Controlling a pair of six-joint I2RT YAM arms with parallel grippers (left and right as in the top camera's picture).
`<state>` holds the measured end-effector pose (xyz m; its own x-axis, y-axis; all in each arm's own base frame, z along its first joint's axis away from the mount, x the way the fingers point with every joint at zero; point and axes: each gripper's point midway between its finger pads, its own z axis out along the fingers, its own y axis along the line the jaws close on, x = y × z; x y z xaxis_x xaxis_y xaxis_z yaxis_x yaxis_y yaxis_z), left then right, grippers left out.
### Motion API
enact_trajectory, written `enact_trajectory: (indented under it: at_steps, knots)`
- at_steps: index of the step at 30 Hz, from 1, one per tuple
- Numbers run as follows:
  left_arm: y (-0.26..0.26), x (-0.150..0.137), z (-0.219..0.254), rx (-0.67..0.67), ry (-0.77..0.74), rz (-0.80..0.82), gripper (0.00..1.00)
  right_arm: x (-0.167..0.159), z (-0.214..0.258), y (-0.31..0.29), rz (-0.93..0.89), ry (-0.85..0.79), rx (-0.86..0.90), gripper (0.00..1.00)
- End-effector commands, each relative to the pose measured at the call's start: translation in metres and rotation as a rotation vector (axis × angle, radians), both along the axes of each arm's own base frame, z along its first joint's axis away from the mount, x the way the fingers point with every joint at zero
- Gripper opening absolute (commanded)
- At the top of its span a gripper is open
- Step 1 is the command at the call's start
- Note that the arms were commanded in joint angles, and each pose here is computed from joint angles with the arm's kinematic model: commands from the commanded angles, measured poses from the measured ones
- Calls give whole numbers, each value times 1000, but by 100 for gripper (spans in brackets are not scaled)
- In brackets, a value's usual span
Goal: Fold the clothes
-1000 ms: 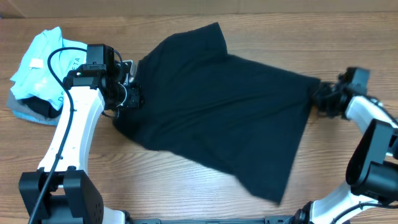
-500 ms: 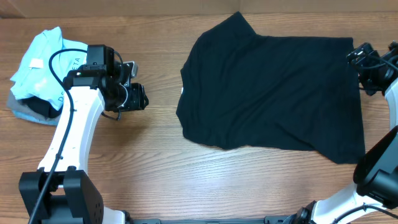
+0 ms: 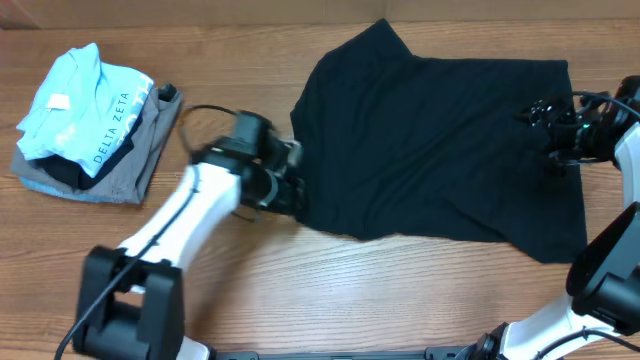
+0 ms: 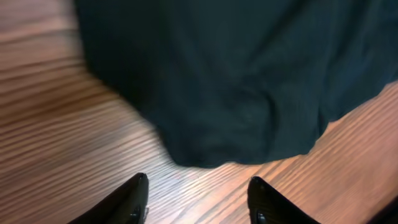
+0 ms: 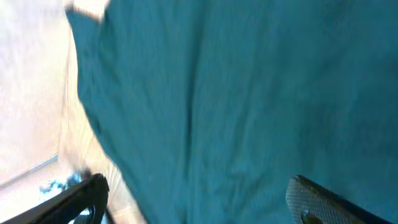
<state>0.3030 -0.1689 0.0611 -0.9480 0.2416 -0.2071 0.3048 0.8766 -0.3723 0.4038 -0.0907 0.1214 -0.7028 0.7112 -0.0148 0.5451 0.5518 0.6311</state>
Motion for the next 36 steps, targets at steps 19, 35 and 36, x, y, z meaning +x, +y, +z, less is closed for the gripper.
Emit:
enact_trajectory:
  at_steps: [19, 35, 36]
  knots:
    - [58, -16, -91, 440, 181, 188, 4, -51, 138, 92, 238, -280, -122, 96]
    - [145, 21, -27, 311, 134, 394, 21, -76, 79, 92, 259, -27, -283, 100]
    - [137, 22, -18, 272, 113, 356, 26, -76, 77, 92, 259, -23, -282, 100]
